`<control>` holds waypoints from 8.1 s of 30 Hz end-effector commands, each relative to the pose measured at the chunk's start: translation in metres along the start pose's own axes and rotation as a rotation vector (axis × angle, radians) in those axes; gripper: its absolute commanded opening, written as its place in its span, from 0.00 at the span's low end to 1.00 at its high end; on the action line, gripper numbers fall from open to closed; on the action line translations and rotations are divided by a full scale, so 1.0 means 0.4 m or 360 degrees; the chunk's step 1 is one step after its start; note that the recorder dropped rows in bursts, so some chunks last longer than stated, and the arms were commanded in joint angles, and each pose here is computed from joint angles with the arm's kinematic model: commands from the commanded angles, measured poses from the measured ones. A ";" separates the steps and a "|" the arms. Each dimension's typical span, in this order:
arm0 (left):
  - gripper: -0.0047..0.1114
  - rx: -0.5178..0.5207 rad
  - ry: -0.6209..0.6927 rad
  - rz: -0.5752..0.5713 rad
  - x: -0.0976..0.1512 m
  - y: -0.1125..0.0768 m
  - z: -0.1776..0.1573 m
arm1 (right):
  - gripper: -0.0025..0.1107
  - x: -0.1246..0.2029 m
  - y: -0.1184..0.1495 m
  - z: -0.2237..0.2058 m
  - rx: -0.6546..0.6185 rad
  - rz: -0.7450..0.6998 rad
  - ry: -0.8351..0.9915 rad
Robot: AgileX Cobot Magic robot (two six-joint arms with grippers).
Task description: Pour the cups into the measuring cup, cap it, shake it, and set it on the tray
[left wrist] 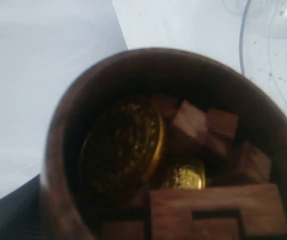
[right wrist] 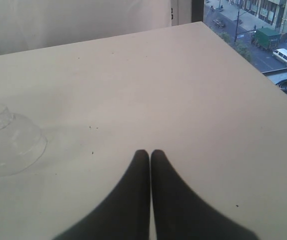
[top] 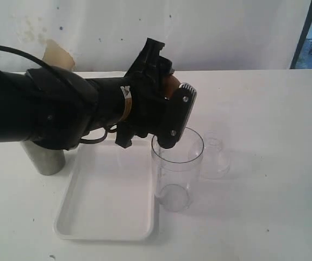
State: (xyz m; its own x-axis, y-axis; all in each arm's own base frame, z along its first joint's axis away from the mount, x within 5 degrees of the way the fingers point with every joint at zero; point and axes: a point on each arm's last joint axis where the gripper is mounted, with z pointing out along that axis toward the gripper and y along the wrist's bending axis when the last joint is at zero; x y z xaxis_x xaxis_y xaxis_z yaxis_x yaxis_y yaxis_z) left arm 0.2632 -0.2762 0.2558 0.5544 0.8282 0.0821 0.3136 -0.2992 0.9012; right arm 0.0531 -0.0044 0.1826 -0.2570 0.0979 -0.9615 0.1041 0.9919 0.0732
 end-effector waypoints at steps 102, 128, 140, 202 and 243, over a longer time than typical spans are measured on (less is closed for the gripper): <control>0.04 -0.0043 0.0274 0.0687 -0.060 -0.006 -0.009 | 0.02 0.002 0.000 0.001 0.0002 0.0023 -0.0008; 0.04 -0.0042 0.0107 0.0367 -0.081 -0.013 -0.006 | 0.02 0.002 0.000 0.001 0.0002 0.0023 -0.0008; 0.04 -0.0041 0.0381 0.0850 -0.055 -0.002 -0.016 | 0.02 0.002 0.000 0.001 0.0002 0.0023 -0.0008; 0.04 -0.0103 0.0502 0.1101 -0.155 0.021 0.008 | 0.02 0.002 0.000 0.001 0.0002 0.0023 -0.0008; 0.04 -0.0066 0.0187 0.0814 -0.076 0.006 -0.023 | 0.02 0.002 0.000 0.001 0.0002 0.0023 -0.0008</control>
State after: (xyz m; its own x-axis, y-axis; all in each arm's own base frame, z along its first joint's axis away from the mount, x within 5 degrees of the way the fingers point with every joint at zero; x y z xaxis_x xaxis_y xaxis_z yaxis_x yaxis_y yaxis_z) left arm 0.2351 -0.2946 0.2645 0.5807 0.5901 0.5608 -0.0119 -0.6826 0.7307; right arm 0.0531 -0.0044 0.1826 -0.2560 0.1067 -0.9608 0.1064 0.9910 0.0817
